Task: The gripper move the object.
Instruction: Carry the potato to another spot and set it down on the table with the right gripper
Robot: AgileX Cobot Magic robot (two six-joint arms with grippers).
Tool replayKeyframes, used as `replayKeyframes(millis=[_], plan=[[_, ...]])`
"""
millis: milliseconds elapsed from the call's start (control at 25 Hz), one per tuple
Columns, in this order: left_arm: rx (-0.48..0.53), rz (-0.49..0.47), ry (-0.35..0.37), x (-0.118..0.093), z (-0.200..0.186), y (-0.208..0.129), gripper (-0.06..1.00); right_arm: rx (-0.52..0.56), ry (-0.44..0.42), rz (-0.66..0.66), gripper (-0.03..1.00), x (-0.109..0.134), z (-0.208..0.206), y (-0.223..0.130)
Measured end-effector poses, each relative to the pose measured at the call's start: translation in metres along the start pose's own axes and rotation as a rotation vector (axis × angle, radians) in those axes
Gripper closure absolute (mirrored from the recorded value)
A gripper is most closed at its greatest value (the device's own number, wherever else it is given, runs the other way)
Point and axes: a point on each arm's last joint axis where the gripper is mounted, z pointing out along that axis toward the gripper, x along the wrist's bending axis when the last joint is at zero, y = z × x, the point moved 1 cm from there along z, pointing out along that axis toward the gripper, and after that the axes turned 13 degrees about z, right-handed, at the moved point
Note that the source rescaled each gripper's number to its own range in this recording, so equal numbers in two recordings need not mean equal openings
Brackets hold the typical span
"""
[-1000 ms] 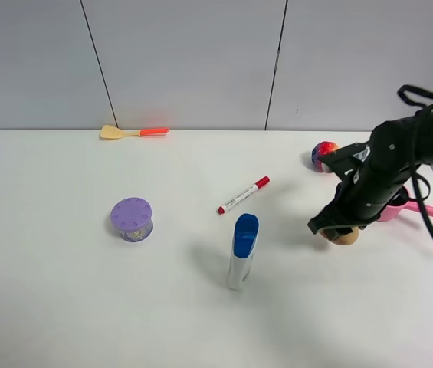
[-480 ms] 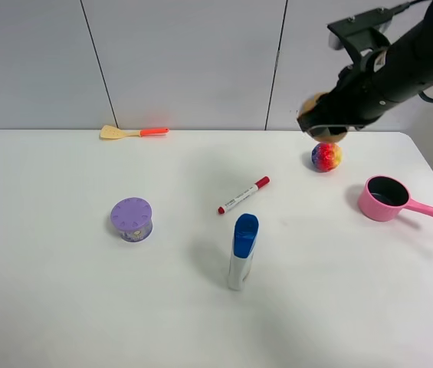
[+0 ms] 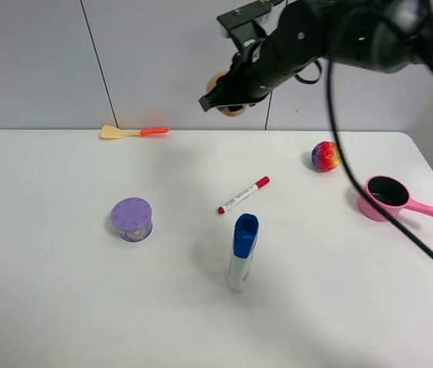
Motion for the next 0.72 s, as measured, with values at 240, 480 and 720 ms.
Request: replayKeyframes(millis=[240, 480, 720], plan=[[0.0, 0.0, 0.0, 0.0, 0.0, 0.0, -0.06, 0.053, 0.022, -0.02, 0.97, 0.016, 0.082, -0.01], [0.0, 0.0, 0.0, 0.0, 0.0, 0.0, -0.06, 0.156, 0.01, -0.02, 0.97, 0.013, 0.135, -0.047], [0.0, 0.0, 0.0, 0.0, 0.0, 0.0, -0.06, 0.198, 0.007, -0.017, 0.97, 0.011, 0.151, -0.063]])
